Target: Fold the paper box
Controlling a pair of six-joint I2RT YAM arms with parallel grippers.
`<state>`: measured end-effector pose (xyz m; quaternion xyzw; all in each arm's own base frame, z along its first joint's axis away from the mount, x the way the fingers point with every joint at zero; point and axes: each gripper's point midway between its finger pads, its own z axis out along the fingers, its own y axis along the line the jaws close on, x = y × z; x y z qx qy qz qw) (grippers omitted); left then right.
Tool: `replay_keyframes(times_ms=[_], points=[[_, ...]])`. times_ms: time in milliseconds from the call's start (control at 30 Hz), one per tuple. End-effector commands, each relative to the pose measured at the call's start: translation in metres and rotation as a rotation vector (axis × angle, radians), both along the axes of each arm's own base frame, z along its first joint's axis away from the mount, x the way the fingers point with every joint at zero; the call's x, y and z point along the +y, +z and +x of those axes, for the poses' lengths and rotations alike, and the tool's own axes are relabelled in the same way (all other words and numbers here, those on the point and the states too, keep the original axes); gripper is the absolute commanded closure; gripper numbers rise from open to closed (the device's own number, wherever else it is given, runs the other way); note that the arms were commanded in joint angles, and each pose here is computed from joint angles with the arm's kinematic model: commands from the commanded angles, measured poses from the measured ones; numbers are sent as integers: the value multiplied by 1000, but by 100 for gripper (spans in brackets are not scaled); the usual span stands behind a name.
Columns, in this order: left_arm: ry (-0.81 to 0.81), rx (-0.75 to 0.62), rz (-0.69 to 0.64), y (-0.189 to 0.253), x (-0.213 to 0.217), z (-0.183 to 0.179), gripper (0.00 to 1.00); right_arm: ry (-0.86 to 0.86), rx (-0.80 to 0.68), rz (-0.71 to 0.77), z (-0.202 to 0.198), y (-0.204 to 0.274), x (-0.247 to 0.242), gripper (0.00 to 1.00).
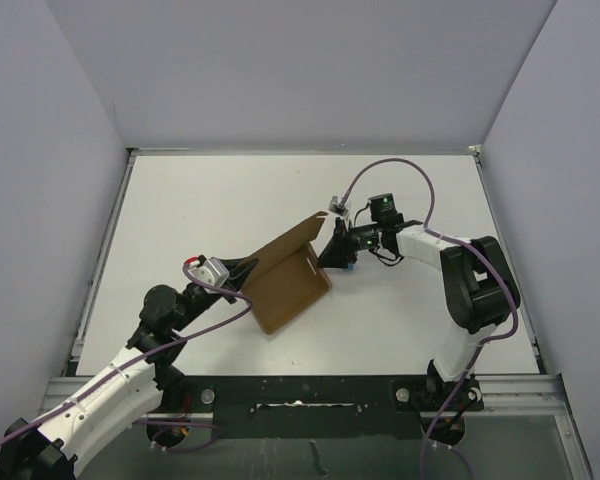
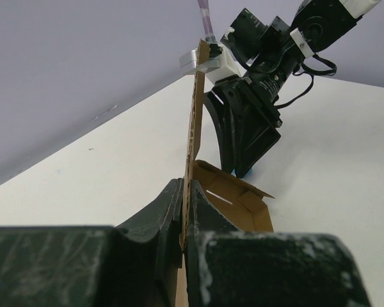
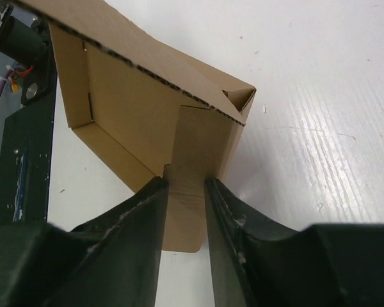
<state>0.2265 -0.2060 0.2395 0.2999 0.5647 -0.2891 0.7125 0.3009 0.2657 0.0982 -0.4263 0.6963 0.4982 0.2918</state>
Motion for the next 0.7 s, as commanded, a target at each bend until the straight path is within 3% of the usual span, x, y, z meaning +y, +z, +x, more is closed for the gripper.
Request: replay_keyframes(times_ms=[0,67,300,400,500,667], points=[[-7,-68,-41,22,0,-3,100,-7,-2,20,2,-2,4,65],[-9,-67,-42,21,-1,-3,100,-19,-9,9,4,-4,4,58],[-20,-70,-51,23,-2,-4,100,-53,-43,-18,12,-10,0,54],[-19,-71,-53,24,-1,-5,100,-25,-28,55,9,2,-1,54],[-14,-69,-54,23,0,-5,100,19,-8,132,0,18,-4,47],[-10,-71,-56,24,1,-5,100,46,-41,160,-1,36,-9,42]])
